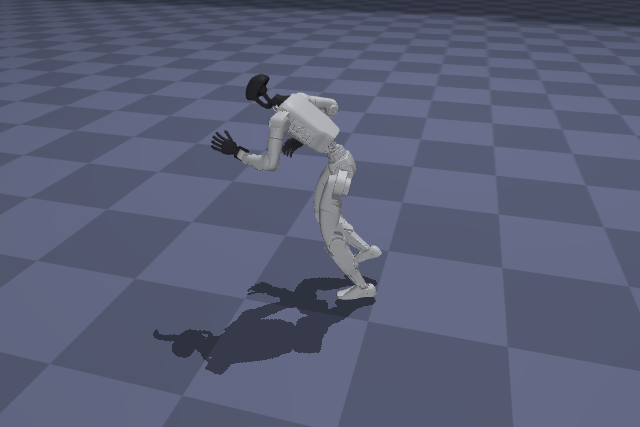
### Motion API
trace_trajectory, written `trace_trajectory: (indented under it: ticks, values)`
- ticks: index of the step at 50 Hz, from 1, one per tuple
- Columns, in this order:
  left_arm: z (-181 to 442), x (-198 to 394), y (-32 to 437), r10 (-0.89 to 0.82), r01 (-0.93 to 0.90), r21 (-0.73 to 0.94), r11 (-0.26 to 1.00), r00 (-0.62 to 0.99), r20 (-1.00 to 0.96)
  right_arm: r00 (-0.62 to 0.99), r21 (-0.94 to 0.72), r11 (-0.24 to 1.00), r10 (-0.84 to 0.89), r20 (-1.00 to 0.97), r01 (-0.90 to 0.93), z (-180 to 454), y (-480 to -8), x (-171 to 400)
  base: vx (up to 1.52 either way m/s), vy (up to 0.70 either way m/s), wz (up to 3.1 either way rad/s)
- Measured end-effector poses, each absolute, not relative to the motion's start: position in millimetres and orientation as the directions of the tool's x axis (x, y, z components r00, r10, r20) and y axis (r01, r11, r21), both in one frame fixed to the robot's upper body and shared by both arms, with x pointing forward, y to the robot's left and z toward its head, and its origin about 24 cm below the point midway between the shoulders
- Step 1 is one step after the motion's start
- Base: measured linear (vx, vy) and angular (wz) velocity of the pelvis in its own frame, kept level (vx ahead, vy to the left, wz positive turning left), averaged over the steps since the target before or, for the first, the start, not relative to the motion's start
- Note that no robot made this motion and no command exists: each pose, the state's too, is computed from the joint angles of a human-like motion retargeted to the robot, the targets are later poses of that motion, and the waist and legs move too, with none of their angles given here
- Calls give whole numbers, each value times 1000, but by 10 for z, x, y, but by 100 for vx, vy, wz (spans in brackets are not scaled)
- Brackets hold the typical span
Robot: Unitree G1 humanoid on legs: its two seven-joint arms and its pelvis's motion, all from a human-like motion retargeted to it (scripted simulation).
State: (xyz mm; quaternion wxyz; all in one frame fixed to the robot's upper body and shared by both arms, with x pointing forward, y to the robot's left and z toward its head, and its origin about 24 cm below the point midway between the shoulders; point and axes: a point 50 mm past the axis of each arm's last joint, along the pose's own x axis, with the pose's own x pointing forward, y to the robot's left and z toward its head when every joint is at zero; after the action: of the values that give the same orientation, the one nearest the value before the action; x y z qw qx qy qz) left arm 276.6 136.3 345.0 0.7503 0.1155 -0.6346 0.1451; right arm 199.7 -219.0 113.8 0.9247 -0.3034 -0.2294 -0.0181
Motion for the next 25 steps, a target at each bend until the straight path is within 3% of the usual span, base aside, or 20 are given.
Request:
trace_trajectory:
  ticks: [3, 5, 10, 14, 18, 21, 25]
  values:
    - [4285, 2243, 1128, -16, -310, -51, 950, -210, 978, 969, -556, 830, 90, 228, 54, 956, -2425, 1616, 134, -38, 139]
    - [4563, 1931, 1104, -65, -270, -29, 962, -335, 940, 993, -595, 803, 56, 108, 19, 885, -2579, 1396, 145, -55, 97]
    - [4635, 1817, 1159, -80, -138, 38, 990, -313, 946, 988, -611, 790, -129, -83, 52, 639, -2824, 962, 154, -70, 86]
    - [4087, 2168, 1382, 18, -115, -31, 993, -113, 993, 962, -469, 845, -269, 37, 255, 579, -2796, 1113, 153, -73, 3]
    - [2728, 2535, 1909, 231, -303, -117, 946, 375, 898, 876, -250, 905, -212, 433, 343, 1101, -2401, 2083, 137, -55, -226]
    - [1434, 2374, 2292, 406, -446, -54, 893, 748, 525, 590, -159, 946, -41, 806, 282, 2243, -1796, 2693, 125, -22, -206]
    - [327, 1584, 2510, 443, -438, 120, 891, 897, -13, 91, -100, 981, 86, 992, 163, 3609, -1040, 2476, 125, 3, -136]
